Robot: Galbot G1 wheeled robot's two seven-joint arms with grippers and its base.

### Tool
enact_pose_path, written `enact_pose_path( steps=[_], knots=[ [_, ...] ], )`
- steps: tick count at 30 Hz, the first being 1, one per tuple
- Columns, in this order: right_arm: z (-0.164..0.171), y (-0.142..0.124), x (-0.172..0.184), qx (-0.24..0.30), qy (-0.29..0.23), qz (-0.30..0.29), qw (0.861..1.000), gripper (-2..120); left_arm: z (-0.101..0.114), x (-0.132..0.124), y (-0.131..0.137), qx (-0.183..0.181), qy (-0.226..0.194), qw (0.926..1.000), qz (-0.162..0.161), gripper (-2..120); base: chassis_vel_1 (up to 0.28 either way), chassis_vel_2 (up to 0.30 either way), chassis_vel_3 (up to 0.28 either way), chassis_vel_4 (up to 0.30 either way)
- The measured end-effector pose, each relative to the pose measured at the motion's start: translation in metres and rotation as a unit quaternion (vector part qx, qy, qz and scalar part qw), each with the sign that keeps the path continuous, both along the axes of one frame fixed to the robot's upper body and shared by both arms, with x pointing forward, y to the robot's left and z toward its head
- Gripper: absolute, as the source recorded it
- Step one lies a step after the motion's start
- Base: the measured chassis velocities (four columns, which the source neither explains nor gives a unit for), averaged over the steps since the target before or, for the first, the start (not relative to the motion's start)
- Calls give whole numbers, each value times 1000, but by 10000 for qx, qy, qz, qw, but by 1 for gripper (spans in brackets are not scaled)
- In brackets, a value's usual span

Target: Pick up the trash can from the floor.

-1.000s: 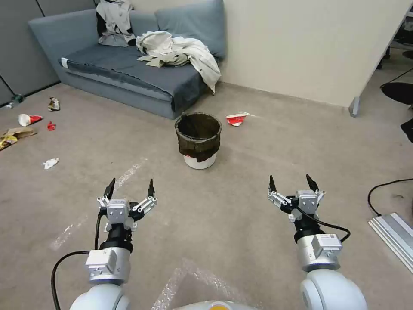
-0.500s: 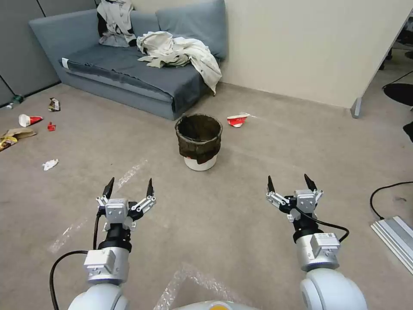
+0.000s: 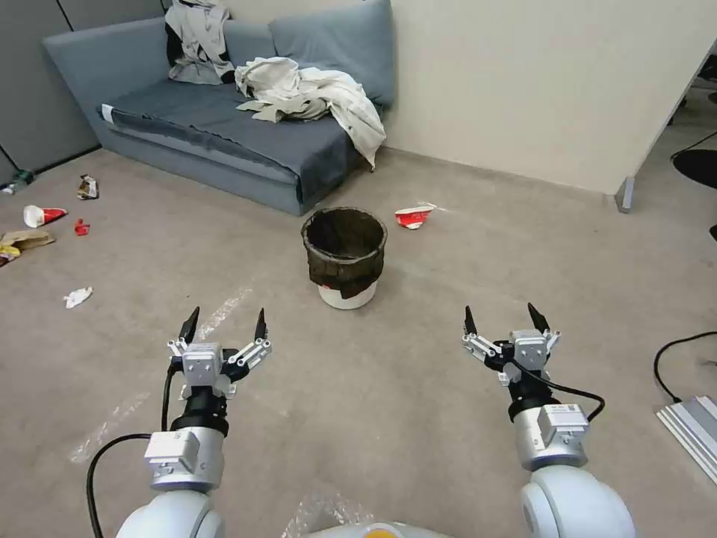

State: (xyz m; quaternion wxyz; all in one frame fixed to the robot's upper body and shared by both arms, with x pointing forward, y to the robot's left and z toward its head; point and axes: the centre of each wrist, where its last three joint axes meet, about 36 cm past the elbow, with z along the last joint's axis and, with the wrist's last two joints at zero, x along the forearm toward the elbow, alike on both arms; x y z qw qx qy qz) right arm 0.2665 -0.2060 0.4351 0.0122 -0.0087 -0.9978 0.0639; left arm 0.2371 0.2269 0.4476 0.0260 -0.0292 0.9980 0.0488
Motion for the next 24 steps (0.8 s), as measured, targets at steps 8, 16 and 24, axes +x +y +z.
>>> enact_pose_path(
  steps=[8,16,24],
  knots=[
    [-1,1,0,2,16,-4,10000,100,-2,1,1,-17,31,10000,-9,100,-112,113,106,-126],
    [-2,2,0,2,18,12,10000,100,-2,1,2,-40,34,10000,0,100,-124,111,123,-110],
    [-3,2,1,1,28,24,10000,100,-2,1,2,-49,32,10000,0,100,-97,119,104,-115]
  ],
)
